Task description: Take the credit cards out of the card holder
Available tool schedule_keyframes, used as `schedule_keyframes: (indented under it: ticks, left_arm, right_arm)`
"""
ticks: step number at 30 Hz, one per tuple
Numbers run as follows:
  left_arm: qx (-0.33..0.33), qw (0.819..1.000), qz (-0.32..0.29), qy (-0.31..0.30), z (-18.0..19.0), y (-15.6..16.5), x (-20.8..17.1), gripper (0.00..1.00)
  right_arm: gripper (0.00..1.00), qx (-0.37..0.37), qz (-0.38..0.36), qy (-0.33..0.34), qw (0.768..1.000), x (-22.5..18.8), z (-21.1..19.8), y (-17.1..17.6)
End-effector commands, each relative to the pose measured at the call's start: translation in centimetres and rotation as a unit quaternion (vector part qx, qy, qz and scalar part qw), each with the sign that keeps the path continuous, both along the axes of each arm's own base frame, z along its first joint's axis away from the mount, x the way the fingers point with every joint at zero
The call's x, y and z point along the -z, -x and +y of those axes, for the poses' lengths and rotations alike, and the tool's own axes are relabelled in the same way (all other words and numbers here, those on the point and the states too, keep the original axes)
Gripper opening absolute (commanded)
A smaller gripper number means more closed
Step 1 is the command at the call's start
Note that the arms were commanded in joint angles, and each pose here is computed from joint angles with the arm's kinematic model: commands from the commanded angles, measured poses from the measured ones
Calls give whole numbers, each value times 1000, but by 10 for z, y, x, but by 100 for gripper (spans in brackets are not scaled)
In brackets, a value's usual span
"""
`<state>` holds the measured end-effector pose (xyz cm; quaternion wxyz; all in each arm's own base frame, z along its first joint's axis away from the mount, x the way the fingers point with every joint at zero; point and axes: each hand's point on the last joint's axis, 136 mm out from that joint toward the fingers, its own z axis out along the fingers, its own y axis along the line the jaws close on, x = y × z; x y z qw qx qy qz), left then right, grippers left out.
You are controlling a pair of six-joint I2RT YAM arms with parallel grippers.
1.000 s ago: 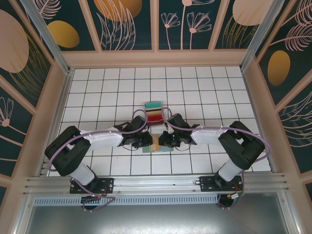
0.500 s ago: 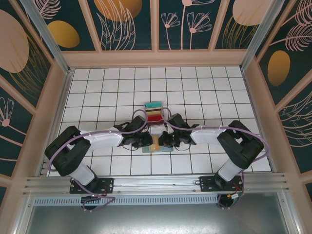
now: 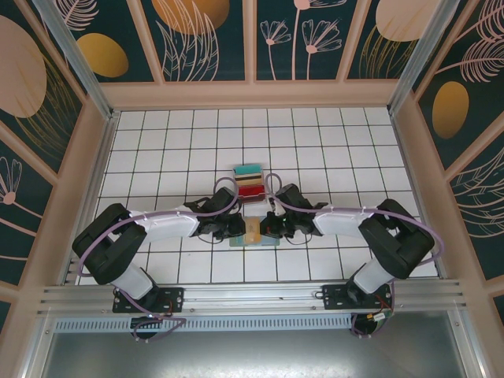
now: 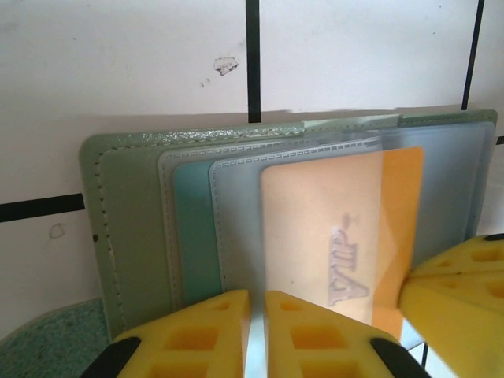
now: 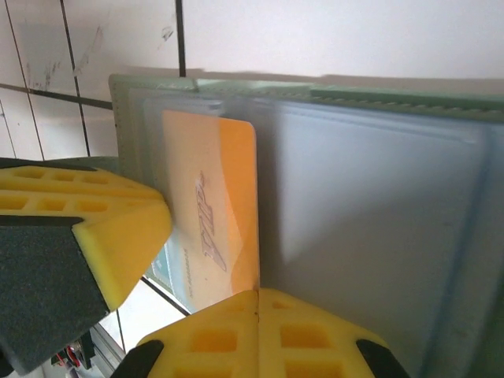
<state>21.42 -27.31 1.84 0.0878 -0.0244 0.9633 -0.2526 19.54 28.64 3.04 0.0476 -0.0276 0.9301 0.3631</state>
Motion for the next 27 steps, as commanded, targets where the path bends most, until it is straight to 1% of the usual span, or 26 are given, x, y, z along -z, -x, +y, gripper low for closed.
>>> schedule_keyframes:
  ticks: [1, 11, 16, 19, 23, 27]
  left_arm:
    - [5, 999, 18, -46, 18, 13, 14, 15]
    - [6, 999, 19, -47, 17, 12, 15, 14]
    - [6, 999, 17, -44, 16, 11, 13, 14]
    - [6, 999, 14, -37, 12, 9, 9, 14]
    - [3, 1000, 4, -19, 4, 2, -4, 16]
    - [0, 1000, -15, -1, -5, -7, -23, 25]
  right_arm:
    - [0, 10, -3, 5, 1000, 0, -11, 0]
    - [0, 20, -2, 18, 1000, 1, -28, 1]
    - [0, 28, -26, 20, 999, -15, -41, -5]
    - [0, 20, -48, 25, 998, -29, -44, -8]
    - [0, 10, -80, 30, 996, -51, -44, -15]
    - [0, 3, -115, 46, 992, -72, -47, -24]
